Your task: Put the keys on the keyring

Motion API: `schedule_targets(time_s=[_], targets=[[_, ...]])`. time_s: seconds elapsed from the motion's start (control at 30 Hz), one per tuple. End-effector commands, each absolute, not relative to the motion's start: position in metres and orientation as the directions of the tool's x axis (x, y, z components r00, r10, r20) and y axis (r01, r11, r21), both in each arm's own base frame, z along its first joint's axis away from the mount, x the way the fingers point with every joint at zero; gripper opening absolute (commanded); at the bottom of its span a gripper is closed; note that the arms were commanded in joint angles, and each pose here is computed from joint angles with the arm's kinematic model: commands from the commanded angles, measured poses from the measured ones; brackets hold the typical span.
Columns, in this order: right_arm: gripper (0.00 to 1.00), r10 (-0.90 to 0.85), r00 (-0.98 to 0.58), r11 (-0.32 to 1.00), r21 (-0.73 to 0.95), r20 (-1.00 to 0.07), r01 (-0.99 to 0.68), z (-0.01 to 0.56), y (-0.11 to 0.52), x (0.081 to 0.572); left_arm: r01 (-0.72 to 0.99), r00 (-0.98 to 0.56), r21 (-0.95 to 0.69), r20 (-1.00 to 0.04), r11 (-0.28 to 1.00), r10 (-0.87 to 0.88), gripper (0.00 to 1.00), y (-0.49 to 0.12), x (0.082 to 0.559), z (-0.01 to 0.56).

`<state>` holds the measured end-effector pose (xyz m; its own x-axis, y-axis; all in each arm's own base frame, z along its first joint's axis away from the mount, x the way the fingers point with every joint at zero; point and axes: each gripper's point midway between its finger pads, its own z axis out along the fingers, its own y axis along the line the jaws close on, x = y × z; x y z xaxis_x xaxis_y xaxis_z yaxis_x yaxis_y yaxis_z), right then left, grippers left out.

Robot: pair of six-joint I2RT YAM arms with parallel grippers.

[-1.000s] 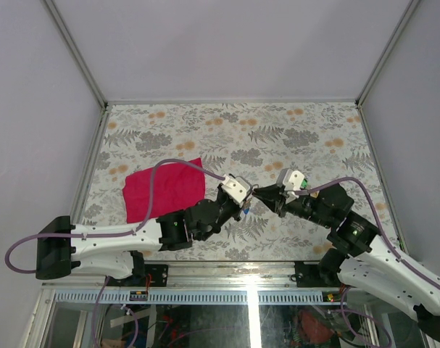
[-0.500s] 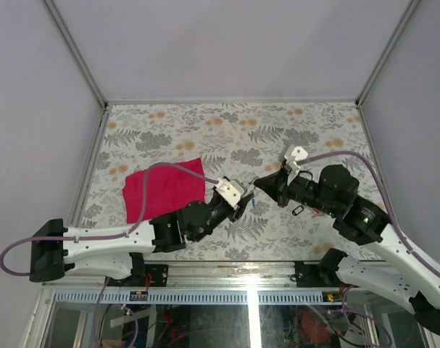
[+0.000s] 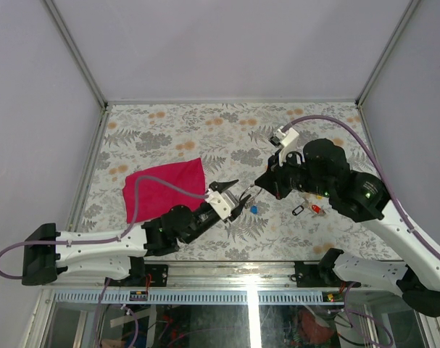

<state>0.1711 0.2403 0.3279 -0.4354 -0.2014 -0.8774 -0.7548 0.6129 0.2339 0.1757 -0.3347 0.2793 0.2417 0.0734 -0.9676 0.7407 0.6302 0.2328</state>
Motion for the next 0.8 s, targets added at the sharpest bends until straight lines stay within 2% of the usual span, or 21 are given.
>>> schedule_targets(time_s=[0.0, 0.23, 0.47, 0.77], targets=[[0.0, -0.174, -0.489, 0.637, 0.281, -0.855, -0.717, 0.343, 0.237, 0.167, 0.72, 0.333, 0.245, -0.943, 0.649, -0.013, 0.51, -0.329, 0.173, 0.314], [0.0, -0.172, -0.528, 0.634, 0.317, -0.831, -0.705, 0.341, 0.24, 0.164, 0.762, 0.341, 0.287, -0.94, 0.58, 0.018, 0.47, -0.342, 0.164, 0.311], [0.0, -0.184, -0.558, 0.63, 0.339, -0.809, -0.699, 0.338, 0.242, 0.161, 0.742, 0.365, 0.304, -0.931, 0.598, 0.02, 0.46, -0.346, 0.169, 0.319], [0.0, -0.182, -0.571, 0.622, 0.356, -0.8, -0.698, 0.338, 0.243, 0.157, 0.729, 0.399, 0.32, -0.917, 0.605, 0.004, 0.37, -0.352, 0.171, 0.328]])
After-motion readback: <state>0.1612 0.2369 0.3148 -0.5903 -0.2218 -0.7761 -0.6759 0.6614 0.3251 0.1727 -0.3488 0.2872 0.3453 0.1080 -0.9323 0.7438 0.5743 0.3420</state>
